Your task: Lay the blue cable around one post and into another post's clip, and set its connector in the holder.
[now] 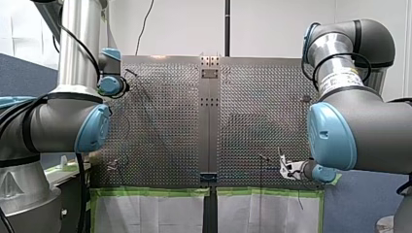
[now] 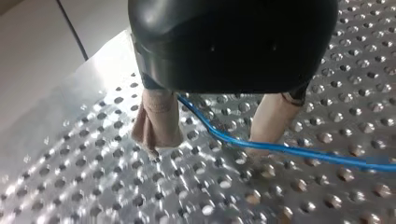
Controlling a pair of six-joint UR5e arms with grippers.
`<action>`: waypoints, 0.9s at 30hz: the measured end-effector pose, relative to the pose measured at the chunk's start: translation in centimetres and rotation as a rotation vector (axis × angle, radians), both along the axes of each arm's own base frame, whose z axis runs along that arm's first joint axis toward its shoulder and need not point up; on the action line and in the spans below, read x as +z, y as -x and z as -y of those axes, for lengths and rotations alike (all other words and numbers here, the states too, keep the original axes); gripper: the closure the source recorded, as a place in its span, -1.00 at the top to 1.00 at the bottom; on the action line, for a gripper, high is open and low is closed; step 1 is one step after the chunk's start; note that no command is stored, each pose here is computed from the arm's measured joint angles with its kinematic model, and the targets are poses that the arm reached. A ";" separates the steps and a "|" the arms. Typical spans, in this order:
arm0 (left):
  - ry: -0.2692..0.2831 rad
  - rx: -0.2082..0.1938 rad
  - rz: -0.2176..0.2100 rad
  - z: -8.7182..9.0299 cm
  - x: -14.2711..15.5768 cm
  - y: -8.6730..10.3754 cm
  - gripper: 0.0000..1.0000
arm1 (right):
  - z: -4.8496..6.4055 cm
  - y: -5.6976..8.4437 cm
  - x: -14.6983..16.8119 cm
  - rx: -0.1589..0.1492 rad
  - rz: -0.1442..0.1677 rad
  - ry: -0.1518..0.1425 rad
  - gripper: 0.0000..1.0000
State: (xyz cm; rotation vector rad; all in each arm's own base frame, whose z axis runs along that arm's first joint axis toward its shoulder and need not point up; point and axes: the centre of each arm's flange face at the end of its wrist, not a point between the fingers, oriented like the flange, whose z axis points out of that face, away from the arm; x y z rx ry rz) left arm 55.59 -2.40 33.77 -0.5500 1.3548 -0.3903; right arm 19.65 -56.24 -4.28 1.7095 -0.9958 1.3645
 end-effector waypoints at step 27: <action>0.157 0.050 -0.068 0.7 1.1 6.8 1.00 | -0.1 -0.4 -0.1 0.002 0.028 -0.007 -1.00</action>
